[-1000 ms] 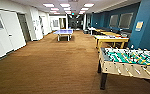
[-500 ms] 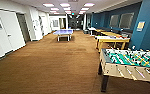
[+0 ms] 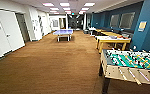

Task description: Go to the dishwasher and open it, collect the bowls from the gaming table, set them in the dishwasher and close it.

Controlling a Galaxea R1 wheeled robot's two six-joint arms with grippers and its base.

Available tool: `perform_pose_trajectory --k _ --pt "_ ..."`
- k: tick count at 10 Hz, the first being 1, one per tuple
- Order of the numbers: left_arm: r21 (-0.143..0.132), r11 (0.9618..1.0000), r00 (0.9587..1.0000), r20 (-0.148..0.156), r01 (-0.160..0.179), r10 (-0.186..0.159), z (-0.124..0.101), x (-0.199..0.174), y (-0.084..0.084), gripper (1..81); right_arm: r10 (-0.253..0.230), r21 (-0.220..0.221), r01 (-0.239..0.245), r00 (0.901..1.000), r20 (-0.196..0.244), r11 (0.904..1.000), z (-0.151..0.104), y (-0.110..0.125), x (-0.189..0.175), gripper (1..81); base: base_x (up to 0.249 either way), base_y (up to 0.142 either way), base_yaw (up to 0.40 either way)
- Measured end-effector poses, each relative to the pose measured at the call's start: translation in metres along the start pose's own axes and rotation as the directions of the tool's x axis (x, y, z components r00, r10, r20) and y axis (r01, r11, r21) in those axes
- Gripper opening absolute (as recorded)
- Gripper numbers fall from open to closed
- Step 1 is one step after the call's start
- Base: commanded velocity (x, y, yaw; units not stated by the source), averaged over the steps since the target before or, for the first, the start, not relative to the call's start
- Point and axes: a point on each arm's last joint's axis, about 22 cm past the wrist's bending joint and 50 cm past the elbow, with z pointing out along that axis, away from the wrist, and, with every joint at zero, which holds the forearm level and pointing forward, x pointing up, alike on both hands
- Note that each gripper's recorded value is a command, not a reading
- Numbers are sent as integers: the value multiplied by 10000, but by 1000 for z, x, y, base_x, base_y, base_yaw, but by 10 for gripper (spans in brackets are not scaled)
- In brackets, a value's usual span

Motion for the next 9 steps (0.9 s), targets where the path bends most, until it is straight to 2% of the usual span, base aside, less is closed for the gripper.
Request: perform_pose_trajectory --k 1,5,9 --pt "4 10000 10000 4 5 -5 0 0 0 811 5 0 -5 10000 4 10000 0 0 0 811 122 0 0" --pt "-51 10000 10000 -4 6 -6 1 0 3 811 -3 -53 3 10000 -9 10000 -1 4 1 811 112 73 0" --pt "33 10000 10000 5 11 -11 -1 0 -3 811 -4 80 4 10000 -28 10000 1 -6 3 811 107 62 0"
